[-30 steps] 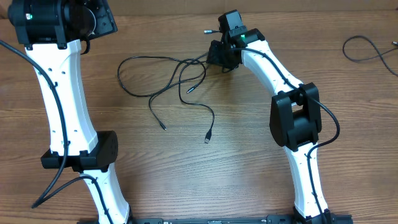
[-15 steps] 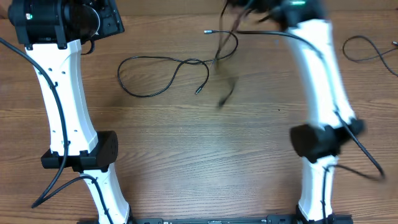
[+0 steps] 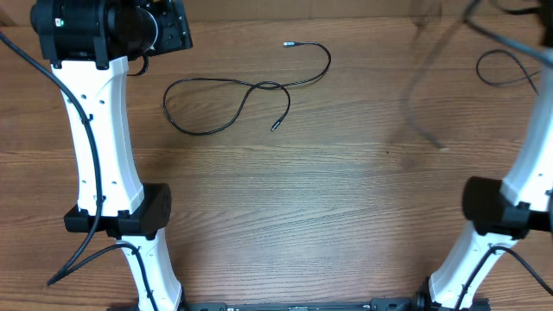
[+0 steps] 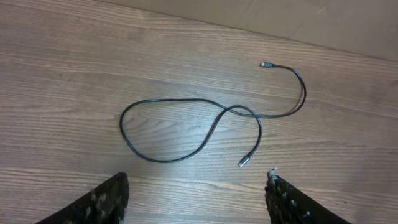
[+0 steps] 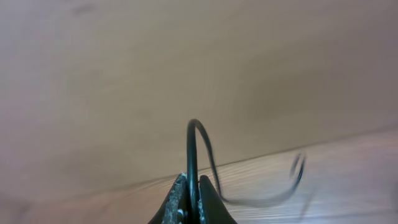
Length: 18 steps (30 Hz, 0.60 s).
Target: Untangle cables
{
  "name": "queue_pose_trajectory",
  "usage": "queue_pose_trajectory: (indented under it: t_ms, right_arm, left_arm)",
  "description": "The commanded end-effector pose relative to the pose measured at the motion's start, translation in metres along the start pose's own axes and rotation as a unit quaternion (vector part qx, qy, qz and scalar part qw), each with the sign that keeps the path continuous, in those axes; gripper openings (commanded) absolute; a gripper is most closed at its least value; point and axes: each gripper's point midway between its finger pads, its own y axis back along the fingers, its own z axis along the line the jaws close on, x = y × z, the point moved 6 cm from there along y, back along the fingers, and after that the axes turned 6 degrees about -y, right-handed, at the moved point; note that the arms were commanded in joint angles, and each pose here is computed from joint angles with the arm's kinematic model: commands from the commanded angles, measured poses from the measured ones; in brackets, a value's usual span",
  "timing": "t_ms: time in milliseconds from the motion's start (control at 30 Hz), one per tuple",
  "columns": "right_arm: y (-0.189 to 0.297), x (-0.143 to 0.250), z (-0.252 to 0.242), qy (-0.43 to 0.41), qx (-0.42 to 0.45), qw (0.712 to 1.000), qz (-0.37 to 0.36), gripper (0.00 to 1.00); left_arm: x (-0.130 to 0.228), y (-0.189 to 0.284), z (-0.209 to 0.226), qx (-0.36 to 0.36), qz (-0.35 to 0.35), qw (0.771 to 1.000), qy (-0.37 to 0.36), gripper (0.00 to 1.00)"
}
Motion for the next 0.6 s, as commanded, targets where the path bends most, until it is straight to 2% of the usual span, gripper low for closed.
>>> queue_pose_trajectory:
  t_ms: [0,167,200,300,433,567]
  right_arm:
    - [0.026,-0.032,-0.053,-0.010,0.060,0.997,-0.050,0.04]
    - [0.050,-0.054,-0.117,-0.040,0.129,0.987,-0.082,0.04]
    - [0.057,-0.059,-0.142,-0.053,0.162,0.981,-0.089,0.04]
    - [0.064,-0.060,-0.181,-0.074,0.213,0.970,-0.092,0.04]
    - [0.053,-0.049,-0.234,-0.092,0.252,0.961,-0.071,0.04]
    - [0.017,-0.021,-0.285,-0.112,0.269,0.956,-0.043,0.04]
  left_arm:
    - [0.000,0.002,-0.006,0.007,-0.003,1.000,-0.017,0.70]
    - [0.001,0.001,-0.011,0.011,-0.002,1.000,-0.022,0.70]
    - [0.002,0.001,-0.015,0.014,-0.001,1.000,-0.026,0.70]
    - [0.003,0.001,-0.020,0.017,0.000,0.999,-0.036,0.71]
    - [0.004,0.001,-0.024,0.018,0.000,0.999,-0.047,0.70]
    - [0.005,0.001,-0.029,0.028,0.002,0.998,-0.050,0.70]
